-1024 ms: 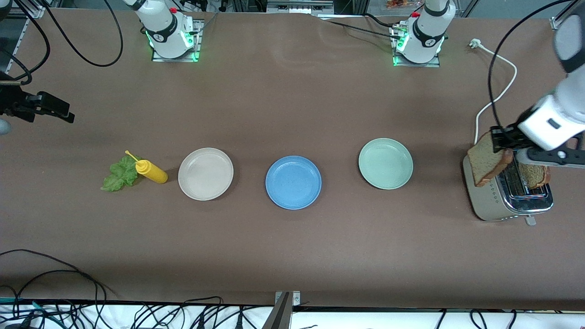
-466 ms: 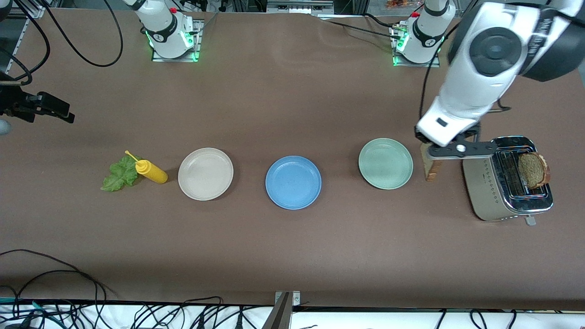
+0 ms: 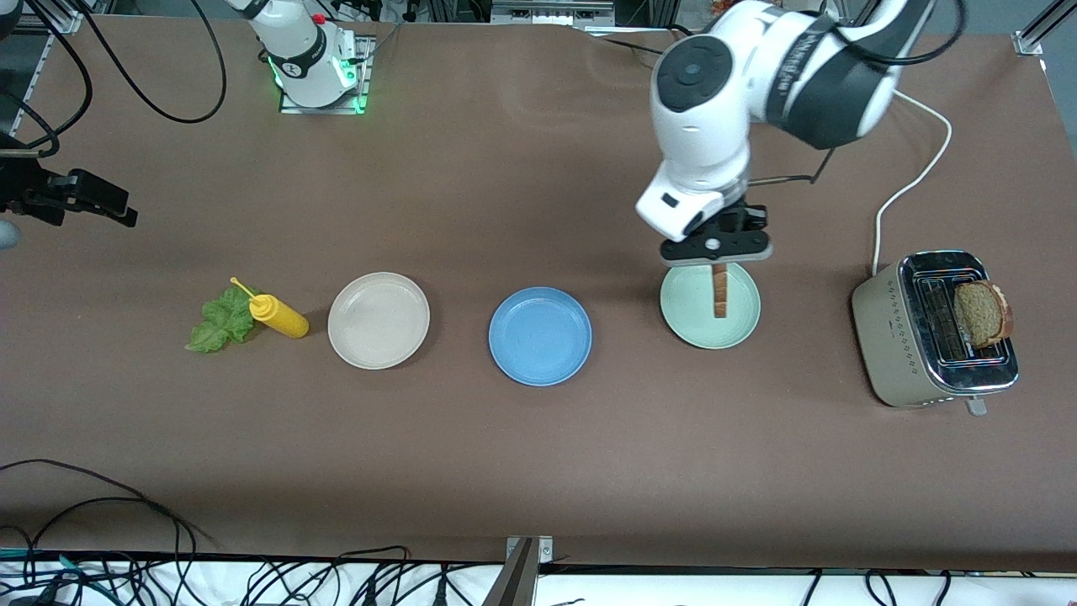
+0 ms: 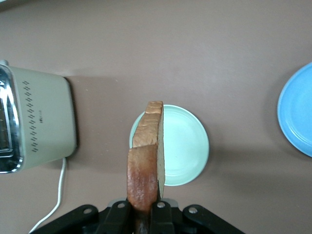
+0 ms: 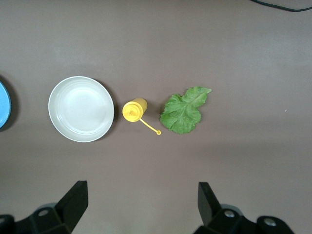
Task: Make sandwich in blue plate with both arms
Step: 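Carry the bread slice over the blue plate with the left gripper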
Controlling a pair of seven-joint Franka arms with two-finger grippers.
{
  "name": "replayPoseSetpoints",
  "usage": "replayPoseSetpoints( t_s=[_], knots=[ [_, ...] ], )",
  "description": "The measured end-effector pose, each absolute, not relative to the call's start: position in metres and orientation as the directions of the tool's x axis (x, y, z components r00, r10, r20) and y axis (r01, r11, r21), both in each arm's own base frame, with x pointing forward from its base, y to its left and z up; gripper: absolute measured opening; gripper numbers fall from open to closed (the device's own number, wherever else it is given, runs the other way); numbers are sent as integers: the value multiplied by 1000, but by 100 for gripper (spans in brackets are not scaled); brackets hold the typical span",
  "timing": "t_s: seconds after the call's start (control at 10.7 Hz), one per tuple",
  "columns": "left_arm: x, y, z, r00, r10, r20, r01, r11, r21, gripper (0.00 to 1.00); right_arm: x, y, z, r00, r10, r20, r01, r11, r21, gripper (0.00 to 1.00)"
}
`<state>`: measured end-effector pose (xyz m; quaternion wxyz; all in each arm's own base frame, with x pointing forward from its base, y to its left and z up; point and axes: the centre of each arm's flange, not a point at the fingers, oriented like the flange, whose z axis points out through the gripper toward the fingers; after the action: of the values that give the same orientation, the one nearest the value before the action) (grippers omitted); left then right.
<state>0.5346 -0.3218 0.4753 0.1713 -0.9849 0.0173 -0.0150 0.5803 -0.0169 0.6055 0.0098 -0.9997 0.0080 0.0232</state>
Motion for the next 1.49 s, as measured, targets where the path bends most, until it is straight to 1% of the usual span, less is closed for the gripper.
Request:
replayPoseSetpoints(
  t_s=[0.28, 0.65, 0.84, 1.02, 1.12, 1.3, 1.49],
  knots=[
    [524, -361, 459, 999, -38, 8, -34, -953, -300, 10, 580, -17, 605, 999, -16, -47, -17, -1000, -19, 100],
    [532, -404, 460, 998, -61, -13, -62, -983, -170, 10, 581, -17, 605, 999, -16, -47, -17, -1000, -19, 100],
    [536, -423, 454, 997, -76, -29, -78, -994, -77, 10, 581, -17, 605, 999, -16, -47, -17, -1000, -19, 100],
    [540, -442, 447, 996, -66, -59, -62, -995, 80, 10, 581, -17, 605, 999, -16, -47, -17, -1000, -19, 100],
    [545, -447, 442, 997, -61, -50, -54, -990, 129, 10, 581, -17, 605, 999, -16, -47, -17, -1000, -19, 100],
    [555, -454, 427, 998, -49, -42, -40, -979, 199, 10, 581, -17, 605, 999, -16, -47, -17, -1000, -19, 100],
    [562, -456, 401, 996, -57, -70, -39, -971, 235, 10, 581, -17, 605, 999, -16, -47, -17, -1000, -19, 100]
  ],
)
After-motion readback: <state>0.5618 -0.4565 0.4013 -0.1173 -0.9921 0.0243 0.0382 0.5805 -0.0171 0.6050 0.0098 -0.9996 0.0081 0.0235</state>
